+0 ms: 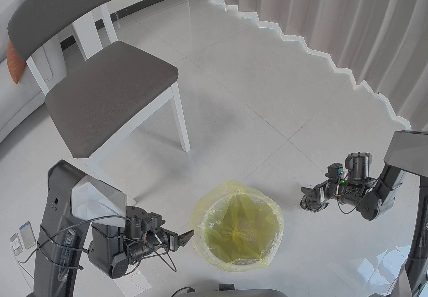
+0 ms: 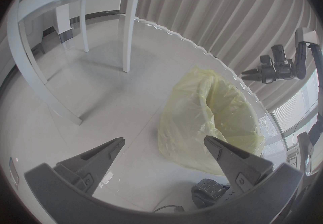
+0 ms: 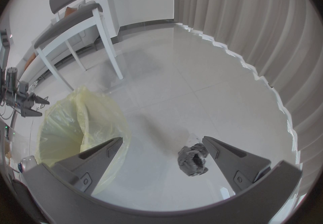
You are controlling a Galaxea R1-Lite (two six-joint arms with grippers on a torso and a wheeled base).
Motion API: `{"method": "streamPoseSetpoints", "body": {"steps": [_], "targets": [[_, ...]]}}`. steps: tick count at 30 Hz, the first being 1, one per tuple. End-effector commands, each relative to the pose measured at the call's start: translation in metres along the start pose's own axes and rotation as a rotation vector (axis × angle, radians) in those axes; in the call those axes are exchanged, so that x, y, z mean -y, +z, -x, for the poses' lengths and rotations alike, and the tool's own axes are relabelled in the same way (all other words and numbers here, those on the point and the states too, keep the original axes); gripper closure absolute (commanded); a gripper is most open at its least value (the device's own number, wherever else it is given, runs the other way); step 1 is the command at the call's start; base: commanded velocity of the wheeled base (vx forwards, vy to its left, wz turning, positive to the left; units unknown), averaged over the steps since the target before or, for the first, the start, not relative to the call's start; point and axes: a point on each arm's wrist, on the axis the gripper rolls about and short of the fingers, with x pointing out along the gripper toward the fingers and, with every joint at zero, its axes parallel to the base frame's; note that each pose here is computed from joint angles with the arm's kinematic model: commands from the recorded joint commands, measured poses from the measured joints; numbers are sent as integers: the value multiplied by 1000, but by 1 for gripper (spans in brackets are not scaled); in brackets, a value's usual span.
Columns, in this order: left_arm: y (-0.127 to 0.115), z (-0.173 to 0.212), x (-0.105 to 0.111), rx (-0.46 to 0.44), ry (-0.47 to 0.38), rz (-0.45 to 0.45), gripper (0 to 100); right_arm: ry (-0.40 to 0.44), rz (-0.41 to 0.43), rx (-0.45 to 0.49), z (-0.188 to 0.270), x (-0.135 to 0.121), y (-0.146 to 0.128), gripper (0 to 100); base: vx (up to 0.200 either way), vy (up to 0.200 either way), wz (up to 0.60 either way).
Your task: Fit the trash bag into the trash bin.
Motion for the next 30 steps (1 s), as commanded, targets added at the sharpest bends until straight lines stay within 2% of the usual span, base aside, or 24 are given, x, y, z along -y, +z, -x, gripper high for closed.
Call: {"method": "streamPoseSetpoints", "body": {"steps": [1,5,11,18,25,30], "targets": [[-4,-19,2,-4,-11,-13,0,-65,-26,53,25,25,14,0,0,0,0],[7,-31,-6,-19,17,3,0,-84,-36,72,34,35,18,0,0,0,0],[20,-46,-7,-4,17,-4,0,-113,-42,80,41,45,19,0,0,0,0],[36,-62,-12,-4,39,-1,0,-120,-49,70,44,47,16,0,0,0,0],[35,-42,-20,-13,66,17,0,-129,-55,60,43,51,12,0,0,0,0],[48,-14,-33,45,95,28,0,-136,-28,57,41,53,11,0,0,0,0]]}}
